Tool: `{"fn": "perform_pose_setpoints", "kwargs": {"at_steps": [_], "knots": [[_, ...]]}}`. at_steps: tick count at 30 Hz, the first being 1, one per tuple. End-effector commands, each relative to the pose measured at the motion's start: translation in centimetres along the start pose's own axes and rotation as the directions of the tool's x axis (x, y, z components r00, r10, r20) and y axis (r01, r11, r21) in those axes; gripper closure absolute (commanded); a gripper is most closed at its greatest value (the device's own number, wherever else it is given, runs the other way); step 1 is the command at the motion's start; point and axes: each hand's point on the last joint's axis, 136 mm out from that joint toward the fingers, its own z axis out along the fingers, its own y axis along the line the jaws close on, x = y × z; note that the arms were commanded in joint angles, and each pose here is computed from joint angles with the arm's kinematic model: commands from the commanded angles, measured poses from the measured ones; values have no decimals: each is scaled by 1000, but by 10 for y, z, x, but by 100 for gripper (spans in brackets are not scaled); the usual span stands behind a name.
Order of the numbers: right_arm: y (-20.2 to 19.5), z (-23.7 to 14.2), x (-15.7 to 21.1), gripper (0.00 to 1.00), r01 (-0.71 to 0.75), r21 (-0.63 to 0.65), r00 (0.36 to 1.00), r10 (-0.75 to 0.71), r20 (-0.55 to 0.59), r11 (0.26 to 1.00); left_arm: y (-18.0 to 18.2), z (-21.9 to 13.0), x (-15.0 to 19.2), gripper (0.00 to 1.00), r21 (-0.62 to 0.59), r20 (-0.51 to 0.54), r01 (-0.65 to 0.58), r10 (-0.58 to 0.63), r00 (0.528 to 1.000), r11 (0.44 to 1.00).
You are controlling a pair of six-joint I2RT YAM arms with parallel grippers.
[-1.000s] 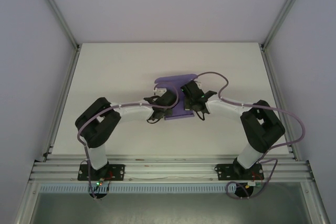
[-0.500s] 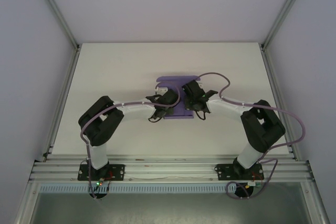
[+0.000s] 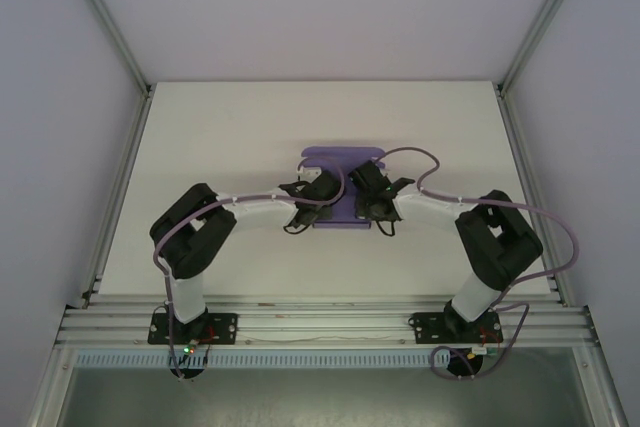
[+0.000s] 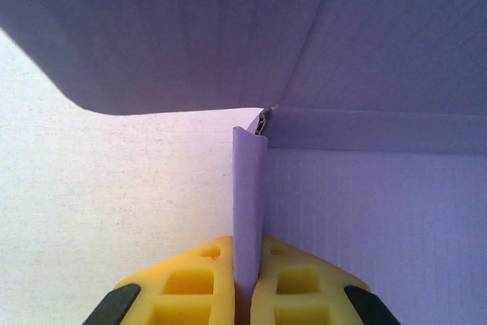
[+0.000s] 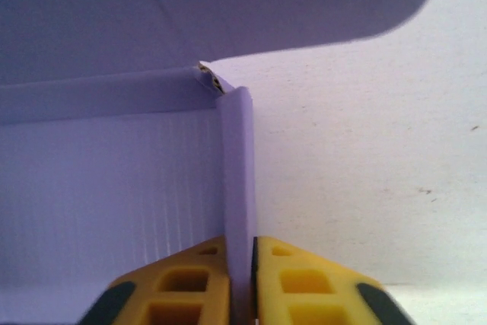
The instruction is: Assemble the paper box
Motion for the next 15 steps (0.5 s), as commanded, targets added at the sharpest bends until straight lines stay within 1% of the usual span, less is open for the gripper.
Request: {"fn": "perform_pose_setpoints", "kwargs": {"at_steps": [1, 3, 6, 9, 13, 15], "knots": [[-25, 7, 13, 100, 21, 126, 999, -14, -50, 992, -2, -12, -18, 97, -2, 51, 30, -30, 998, 1000], [-28, 8, 11, 100, 33, 155, 998, -25, -52, 987, -2, -17, -22, 97, 2, 66, 35, -35, 997, 999], [-39, 6, 7, 100, 64, 245, 997, -51, -60, 967, -2, -25, -29, 98, 15, 89, 44, -45, 995, 999], [-54, 1, 3, 100, 99, 363, 995, -83, -62, 926, -4, -36, -40, 98, 23, 116, 48, -51, 992, 999], [-73, -6, -4, 100, 124, 519, 992, -113, -53, 846, -7, -49, -54, 99, 29, 150, 51, -55, 987, 998], [-75, -9, -5, 100, 120, 555, 992, -114, -46, 823, -8, -53, -59, 99, 29, 161, 47, -51, 986, 998]]}}
